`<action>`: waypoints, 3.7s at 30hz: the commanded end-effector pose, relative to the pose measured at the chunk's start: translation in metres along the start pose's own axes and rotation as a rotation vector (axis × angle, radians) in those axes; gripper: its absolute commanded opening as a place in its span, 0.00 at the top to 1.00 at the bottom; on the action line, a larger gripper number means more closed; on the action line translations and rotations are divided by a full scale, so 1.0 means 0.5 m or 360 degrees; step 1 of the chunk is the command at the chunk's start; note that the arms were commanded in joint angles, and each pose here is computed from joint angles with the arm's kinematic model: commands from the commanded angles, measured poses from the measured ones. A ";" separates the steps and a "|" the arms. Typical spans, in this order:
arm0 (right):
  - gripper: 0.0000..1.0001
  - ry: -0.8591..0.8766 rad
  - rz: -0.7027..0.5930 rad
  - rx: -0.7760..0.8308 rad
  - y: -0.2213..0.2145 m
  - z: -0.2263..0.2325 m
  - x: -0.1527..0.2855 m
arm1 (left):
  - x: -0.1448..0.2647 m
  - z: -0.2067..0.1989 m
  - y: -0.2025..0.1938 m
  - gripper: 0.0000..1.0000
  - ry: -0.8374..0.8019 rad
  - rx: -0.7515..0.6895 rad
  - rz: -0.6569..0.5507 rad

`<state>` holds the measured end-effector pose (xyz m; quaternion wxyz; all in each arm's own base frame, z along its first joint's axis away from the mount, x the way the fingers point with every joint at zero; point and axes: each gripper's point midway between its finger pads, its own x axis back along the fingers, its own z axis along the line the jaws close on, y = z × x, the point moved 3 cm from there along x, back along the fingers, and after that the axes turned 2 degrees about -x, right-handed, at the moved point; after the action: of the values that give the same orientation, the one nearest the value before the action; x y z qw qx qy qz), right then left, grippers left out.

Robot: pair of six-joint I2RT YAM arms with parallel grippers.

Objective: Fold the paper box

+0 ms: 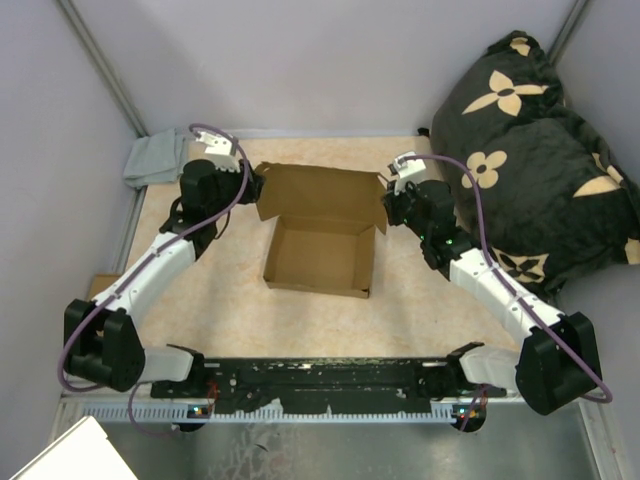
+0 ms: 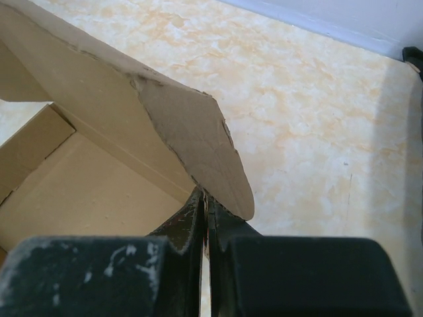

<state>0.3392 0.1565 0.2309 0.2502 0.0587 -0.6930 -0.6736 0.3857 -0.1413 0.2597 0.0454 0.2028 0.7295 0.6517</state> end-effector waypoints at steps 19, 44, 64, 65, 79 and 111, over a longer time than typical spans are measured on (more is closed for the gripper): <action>0.90 -0.0005 0.0027 -0.0143 0.082 0.011 -0.024 | -0.004 -0.034 0.000 0.83 -0.0087 0.0038 0.0105; 0.55 0.0122 0.0768 -0.0686 -0.197 0.101 0.032 | 0.068 -0.061 -0.036 1.00 0.0001 0.0150 0.0114; 0.62 -0.0177 0.0812 -0.0438 -0.279 0.075 -0.040 | 0.074 -0.066 -0.023 1.00 0.0008 0.0106 0.0116; 0.64 -0.0197 0.0797 -0.0416 -0.277 0.072 -0.044 | 0.072 -0.068 -0.025 1.00 0.0003 0.0104 0.0128; 0.80 -0.0886 0.0969 0.0105 -0.351 0.030 -0.047 | 0.075 -0.077 0.001 1.00 -0.0036 0.0071 0.0136; 0.47 -0.0718 0.0436 -0.0192 -0.123 0.030 0.016 | 0.070 -0.067 -0.008 1.00 0.0004 0.0005 0.0174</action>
<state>0.3060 0.1672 0.1350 0.2195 -0.2468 -0.7053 -0.6273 0.3383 -0.1586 0.2481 -0.0212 0.2643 0.7126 0.6495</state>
